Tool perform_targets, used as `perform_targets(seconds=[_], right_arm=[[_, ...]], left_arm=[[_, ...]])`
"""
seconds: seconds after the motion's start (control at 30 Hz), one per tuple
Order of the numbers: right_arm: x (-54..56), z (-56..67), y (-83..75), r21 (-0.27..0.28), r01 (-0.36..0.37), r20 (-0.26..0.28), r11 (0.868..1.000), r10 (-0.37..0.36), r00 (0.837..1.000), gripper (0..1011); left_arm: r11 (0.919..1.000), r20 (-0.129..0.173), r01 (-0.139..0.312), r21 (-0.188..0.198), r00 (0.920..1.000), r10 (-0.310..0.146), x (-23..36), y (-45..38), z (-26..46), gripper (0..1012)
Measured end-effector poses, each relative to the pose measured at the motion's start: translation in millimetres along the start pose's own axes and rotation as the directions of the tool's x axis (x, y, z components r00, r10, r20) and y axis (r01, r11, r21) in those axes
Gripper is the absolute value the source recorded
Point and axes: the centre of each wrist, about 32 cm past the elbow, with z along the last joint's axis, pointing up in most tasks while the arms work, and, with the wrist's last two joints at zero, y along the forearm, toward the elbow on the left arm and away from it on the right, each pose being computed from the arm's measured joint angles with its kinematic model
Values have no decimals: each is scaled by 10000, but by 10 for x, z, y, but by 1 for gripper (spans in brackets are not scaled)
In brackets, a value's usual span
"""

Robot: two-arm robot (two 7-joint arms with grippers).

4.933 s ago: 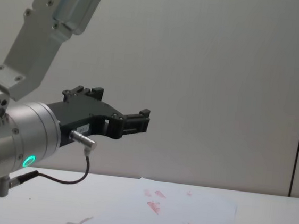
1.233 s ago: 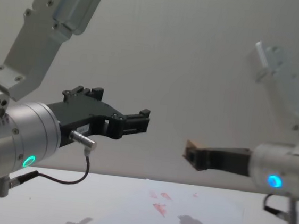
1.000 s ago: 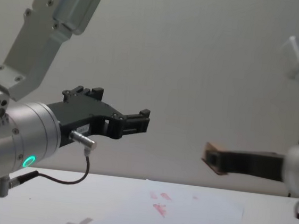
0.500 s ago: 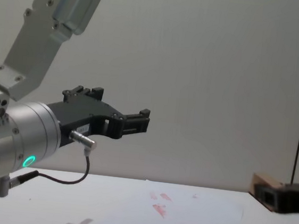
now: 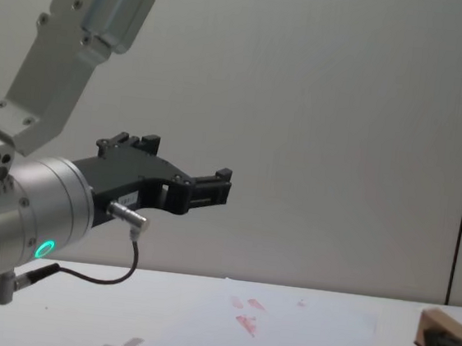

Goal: Use the one hand to pick up the stamp and affix it onto the A4 paper.

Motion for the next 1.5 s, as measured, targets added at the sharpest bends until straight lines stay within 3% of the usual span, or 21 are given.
perform_targets(seconds=[0.53,1.23,1.5], right_arm=[[-6,-167,150,-591,166,284,9981,-150,9995,221],[-57,-162,371,-864,140,469,9962,-100,9989,233],[-64,-160,396,-903,141,492,9958,-97,9987,474]], left_arm=[[10000,1,1,1,10000,-1,0,0,0,1003],[10000,0,1,0,10000,-1,0,0,0,1003],[10000,1,1,0,10000,-1,0,0,0,1003]])
